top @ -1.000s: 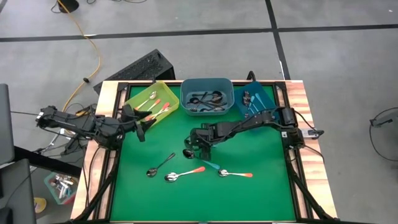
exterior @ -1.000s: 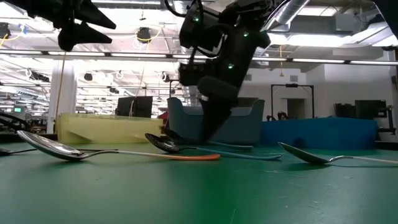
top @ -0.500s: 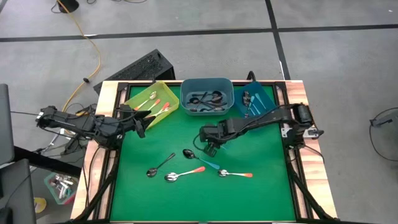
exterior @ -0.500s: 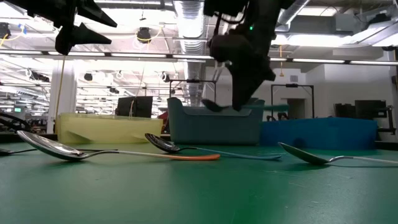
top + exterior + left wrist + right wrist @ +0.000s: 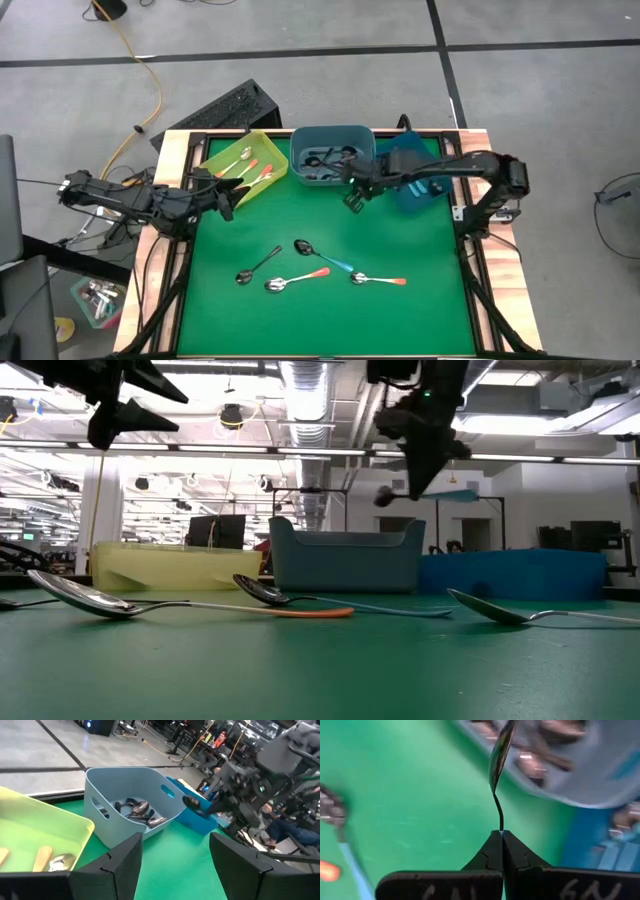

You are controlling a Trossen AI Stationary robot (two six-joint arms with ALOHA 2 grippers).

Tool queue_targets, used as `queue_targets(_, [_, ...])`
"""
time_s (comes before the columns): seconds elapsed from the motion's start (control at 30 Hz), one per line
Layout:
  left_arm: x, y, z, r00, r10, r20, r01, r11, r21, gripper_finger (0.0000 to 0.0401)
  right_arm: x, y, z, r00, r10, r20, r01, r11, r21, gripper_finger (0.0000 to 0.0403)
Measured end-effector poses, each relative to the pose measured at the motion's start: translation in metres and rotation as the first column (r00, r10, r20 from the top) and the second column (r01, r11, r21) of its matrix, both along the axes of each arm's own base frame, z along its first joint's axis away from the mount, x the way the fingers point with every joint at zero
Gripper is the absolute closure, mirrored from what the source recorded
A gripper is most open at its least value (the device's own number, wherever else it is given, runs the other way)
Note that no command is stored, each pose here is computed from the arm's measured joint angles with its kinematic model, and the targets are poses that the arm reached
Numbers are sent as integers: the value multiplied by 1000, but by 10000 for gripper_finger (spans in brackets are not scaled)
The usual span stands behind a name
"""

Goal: Sort silverware by color (type)
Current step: Put the blue spoon into the blue bin

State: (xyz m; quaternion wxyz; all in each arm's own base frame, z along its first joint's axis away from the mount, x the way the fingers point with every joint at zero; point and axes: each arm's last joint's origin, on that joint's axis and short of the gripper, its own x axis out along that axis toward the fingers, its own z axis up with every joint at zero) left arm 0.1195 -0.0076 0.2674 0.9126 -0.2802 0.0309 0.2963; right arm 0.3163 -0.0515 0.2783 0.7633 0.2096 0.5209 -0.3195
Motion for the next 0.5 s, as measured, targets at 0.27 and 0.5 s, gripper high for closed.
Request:
queue_targets(0.27, [-1,1,0,1000,31,6,-31,1000,-5,186,-48,-33,21,976,-121,-180,106,990,-90,397])
queue_targets(0.5, [-1,2,0,997,74,19,-73,997,-6,186,-72,-59,29,958,-162,-237,139,984,-109,397])
